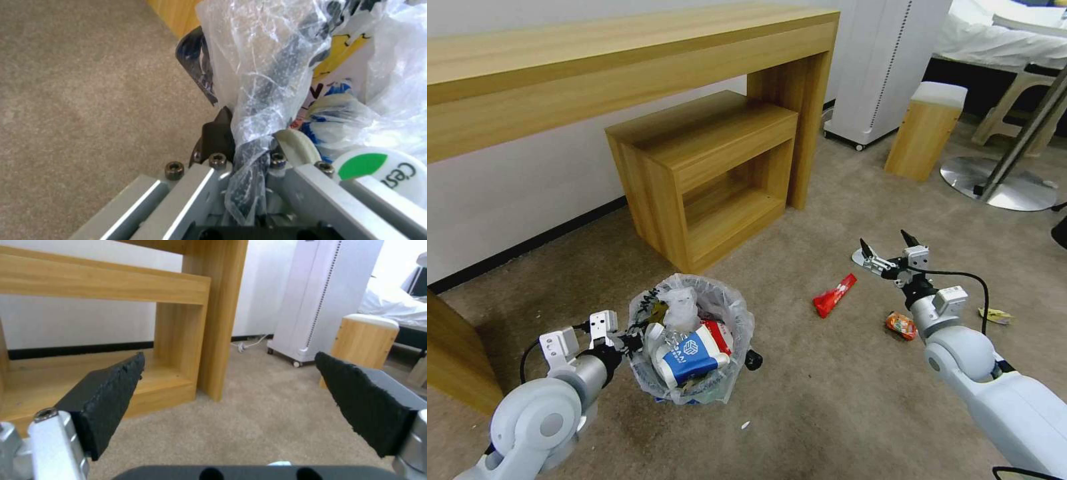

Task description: Pick up the trash bin and place the garbage on the floor into it.

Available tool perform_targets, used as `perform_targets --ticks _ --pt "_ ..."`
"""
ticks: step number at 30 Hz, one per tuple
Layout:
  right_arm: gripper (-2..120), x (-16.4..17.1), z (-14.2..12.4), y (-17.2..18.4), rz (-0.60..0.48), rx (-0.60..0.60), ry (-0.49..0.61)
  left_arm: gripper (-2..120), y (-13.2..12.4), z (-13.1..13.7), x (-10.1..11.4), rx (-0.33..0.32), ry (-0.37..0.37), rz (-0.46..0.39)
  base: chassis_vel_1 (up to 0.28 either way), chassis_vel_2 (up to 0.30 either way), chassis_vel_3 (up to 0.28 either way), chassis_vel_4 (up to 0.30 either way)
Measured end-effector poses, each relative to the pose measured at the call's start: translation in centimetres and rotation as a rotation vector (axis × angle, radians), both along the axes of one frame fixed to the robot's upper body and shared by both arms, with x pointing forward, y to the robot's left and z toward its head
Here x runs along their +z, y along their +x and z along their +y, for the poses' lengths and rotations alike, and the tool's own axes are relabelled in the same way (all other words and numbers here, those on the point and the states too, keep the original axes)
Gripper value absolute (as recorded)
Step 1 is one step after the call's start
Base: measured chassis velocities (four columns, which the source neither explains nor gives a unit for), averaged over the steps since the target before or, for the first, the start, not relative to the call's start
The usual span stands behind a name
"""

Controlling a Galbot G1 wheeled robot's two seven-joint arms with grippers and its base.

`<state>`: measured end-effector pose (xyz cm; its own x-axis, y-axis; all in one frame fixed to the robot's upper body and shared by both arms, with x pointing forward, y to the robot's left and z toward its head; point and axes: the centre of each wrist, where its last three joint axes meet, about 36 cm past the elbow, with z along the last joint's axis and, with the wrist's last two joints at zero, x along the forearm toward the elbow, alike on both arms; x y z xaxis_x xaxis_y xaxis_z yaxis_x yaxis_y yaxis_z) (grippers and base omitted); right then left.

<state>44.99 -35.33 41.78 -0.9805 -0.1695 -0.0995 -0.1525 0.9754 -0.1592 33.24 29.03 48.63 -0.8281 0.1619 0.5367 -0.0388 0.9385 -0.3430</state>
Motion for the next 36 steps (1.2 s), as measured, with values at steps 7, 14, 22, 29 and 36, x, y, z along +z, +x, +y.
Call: perform_targets --ticks 7,14,22,29,36 --pt "98 0.00 0.02 0.14 -0.005 0.010 0.000 0 -0.06 -0.01 -0.07 0.001 0.000 0.002 0.000 0.000 0.000 0.000" --pt "98 -0.36 0.00 0.25 -0.006 0.018 0.001 0 0.00 0.02 -0.15 0.003 0.000 0.004 0.000 0.000 0.000 0.000" --pt "98 -0.60 -0.13 0.29 -0.006 0.020 -0.002 0 0.01 -0.05 -0.29 0.004 -0.002 0.005 0.000 0.000 0.000 0.000" --pt "98 -0.68 -0.28 0.42 -0.011 0.022 -0.004 0 0.02 -0.04 -0.28 0.004 -0.001 0.005 0.000 0.000 0.000 0.000" --pt "98 -0.79 -0.20 0.44 -0.014 0.024 -0.003 0 -0.08 -0.05 -0.21 0.005 -0.001 0.003 0.000 0.000 0.000 0.000"
